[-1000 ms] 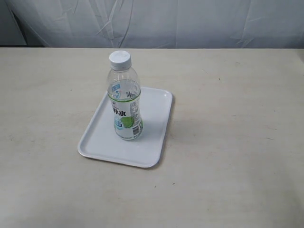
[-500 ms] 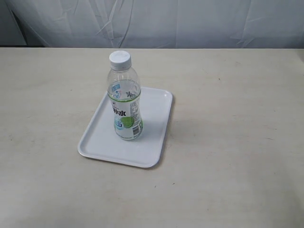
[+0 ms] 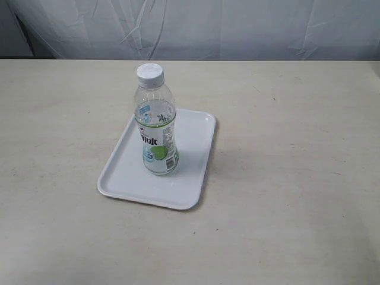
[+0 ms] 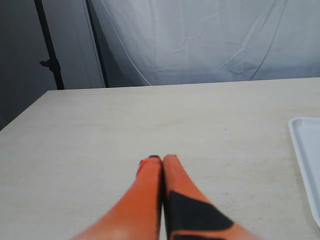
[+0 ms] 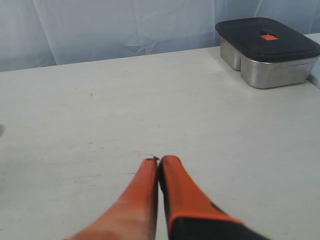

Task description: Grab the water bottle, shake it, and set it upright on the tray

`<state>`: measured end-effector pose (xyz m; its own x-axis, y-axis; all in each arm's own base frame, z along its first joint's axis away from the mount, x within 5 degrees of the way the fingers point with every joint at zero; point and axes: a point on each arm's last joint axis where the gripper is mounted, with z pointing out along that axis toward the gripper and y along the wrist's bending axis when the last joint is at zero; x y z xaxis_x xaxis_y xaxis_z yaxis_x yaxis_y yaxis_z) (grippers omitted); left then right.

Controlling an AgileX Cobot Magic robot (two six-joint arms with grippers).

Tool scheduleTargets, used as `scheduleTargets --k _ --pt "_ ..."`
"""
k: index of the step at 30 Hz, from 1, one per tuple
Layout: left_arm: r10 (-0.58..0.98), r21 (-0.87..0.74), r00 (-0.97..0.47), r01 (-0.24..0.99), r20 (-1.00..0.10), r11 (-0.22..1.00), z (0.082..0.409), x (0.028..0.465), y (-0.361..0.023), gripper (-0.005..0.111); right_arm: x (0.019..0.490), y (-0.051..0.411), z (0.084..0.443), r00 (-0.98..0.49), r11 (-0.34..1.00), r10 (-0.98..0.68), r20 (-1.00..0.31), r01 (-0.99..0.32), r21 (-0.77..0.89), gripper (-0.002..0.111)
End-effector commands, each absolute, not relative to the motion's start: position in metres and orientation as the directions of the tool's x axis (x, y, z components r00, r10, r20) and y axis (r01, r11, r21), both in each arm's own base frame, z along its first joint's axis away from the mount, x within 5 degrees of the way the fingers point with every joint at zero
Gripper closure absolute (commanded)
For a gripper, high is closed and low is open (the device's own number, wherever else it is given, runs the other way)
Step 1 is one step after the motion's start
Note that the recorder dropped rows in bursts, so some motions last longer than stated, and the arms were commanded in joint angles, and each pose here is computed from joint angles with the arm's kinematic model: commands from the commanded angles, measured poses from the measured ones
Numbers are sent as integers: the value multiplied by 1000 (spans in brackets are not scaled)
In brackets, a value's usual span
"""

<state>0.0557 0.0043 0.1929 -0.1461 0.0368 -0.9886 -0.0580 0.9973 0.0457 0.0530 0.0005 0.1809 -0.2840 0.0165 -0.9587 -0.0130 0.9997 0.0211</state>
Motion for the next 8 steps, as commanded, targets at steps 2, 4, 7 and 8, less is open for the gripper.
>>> scheduleTargets --k 2,4,7,8 --pt "32 40 -139 -60 -990 997 193 55 4 107 53 1 181 -269 1000 19 -963 -12 23 102" --pt "32 40 -139 -60 -990 997 193 55 4 107 53 1 181 -269 1000 19 -963 -12 23 102" --pt "30 39 -139 -61 -990 997 193 55 4 107 53 1 181 -269 1000 19 -963 -12 23 102" --pt "30 39 -139 -61 -990 997 193 55 4 107 53 1 181 -269 1000 19 -963 -12 23 102"
